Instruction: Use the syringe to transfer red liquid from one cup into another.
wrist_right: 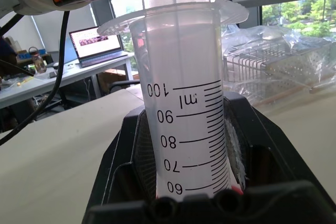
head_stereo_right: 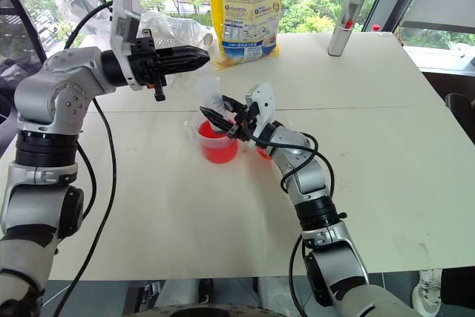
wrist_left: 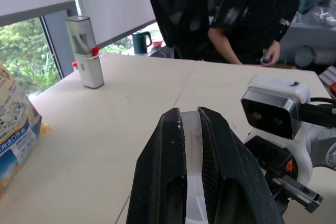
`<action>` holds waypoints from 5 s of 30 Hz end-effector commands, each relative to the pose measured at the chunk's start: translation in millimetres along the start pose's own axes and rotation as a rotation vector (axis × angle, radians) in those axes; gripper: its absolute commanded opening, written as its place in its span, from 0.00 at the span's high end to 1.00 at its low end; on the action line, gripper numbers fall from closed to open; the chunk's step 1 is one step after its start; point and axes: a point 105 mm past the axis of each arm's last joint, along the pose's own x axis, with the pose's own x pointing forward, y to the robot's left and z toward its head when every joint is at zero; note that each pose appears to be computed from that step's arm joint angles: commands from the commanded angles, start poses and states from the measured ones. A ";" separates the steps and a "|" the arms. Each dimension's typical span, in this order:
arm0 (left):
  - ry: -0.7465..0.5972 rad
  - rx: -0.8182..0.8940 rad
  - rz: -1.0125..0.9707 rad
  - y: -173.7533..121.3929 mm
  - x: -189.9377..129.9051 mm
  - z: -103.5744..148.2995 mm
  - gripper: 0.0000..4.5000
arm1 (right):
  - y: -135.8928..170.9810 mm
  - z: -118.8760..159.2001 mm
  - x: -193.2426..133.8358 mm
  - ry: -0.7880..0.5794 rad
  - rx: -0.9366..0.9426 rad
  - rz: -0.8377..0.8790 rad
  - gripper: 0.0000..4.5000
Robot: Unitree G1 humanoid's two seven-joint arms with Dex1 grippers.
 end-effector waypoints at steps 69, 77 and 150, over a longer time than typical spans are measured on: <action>-0.152 0.147 0.011 7.6 31.0 33.5 0.02 | -51.8 91.2 -82.9 -0.142 -0.090 -0.307 0.69; -0.235 0.148 -0.100 4.2 67.8 62.0 0.02 | -49.2 61.3 -84.1 -0.105 -0.078 -0.349 0.69; -0.074 -0.053 -0.304 -43.5 123.2 -24.6 0.98 | -39.9 121.0 -83.9 -0.188 -0.148 -0.318 0.69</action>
